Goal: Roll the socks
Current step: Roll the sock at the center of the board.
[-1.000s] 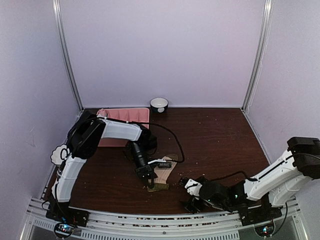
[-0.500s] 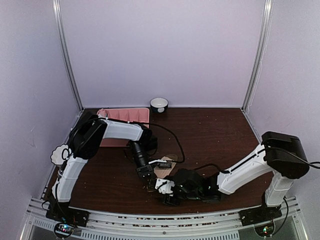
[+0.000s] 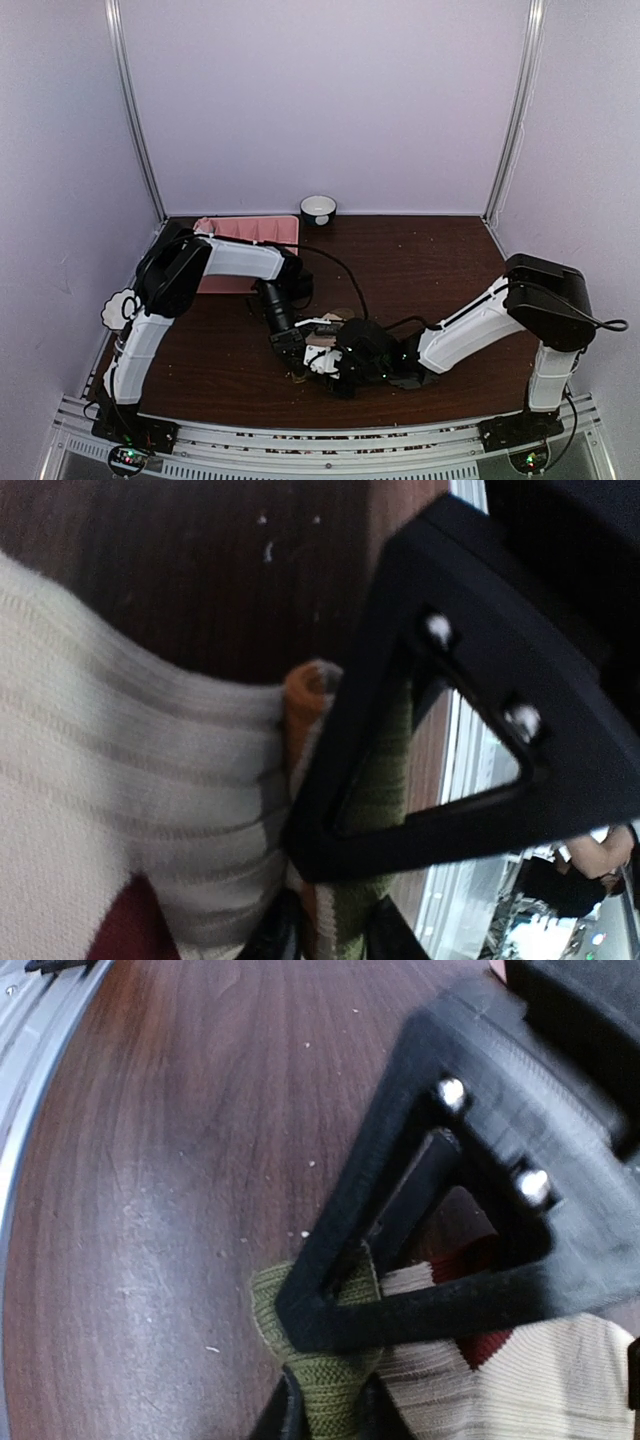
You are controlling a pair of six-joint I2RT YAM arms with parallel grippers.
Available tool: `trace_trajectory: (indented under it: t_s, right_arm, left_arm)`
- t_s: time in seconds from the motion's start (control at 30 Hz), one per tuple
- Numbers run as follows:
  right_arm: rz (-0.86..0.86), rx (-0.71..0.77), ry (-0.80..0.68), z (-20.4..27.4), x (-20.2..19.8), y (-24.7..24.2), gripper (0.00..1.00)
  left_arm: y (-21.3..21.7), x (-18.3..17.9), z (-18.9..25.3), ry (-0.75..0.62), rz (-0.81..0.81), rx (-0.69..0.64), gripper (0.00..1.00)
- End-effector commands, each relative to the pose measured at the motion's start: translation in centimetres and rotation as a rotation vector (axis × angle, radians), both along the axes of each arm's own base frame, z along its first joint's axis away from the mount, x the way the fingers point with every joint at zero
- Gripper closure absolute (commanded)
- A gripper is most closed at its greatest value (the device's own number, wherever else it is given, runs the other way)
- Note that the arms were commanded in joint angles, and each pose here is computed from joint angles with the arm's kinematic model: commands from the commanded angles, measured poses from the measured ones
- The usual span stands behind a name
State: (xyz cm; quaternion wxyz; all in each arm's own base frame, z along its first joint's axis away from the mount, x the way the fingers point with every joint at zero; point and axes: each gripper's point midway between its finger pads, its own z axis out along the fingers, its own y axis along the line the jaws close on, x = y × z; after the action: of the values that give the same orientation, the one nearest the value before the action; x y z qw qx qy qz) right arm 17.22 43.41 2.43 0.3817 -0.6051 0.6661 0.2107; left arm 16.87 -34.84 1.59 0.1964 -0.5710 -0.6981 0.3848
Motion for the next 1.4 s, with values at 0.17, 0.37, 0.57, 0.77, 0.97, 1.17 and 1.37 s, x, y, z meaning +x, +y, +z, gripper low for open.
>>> trace_trajectory:
  t_s: [0.17, 0.37, 0.57, 0.77, 0.97, 1.17, 1.37]
  right_arm:
    - [-0.041, -0.098, 0.298, -5.9, -3.4, -3.8, 0.95]
    - [-0.131, -0.040, 0.509, -7.3, -3.7, -4.9, 0.97]
    - [-0.240, 0.009, 0.751, -8.8, -2.6, -5.6, 0.97]
    - [-0.347, -0.038, 0.885, -10.9, -1.7, -6.7, 0.97]
    - [-0.418, -0.093, 0.956, -12.5, -1.4, -7.7, 0.96]
    - [-0.417, -0.083, 0.987, -12.3, -1.5, -7.4, 0.96]
    - [-0.407, -0.066, 1.009, -11.7, -1.4, -6.9, 0.95]
  left_arm:
    - [0.4, 5.4, 2.2, -0.442, 0.030, -0.181, 0.55]
    - [0.2, 5.2, 4.4, -0.530, 0.024, -0.302, 0.55]
    - [0.7, 3.6, 5.2, -0.534, 0.014, -0.381, 0.59]
    - [1.1, 1.8, 5.1, -0.551, -0.043, -0.405, 0.59]
    - [0.4, 0.9, 3.6, -0.646, -0.122, -0.387, 0.58]
    - [-0.6, 2.0, 2.5, -0.781, -0.165, -0.361, 0.56]
    - [-0.7, 2.6, 1.1, -0.843, -0.198, -0.322, 0.57]
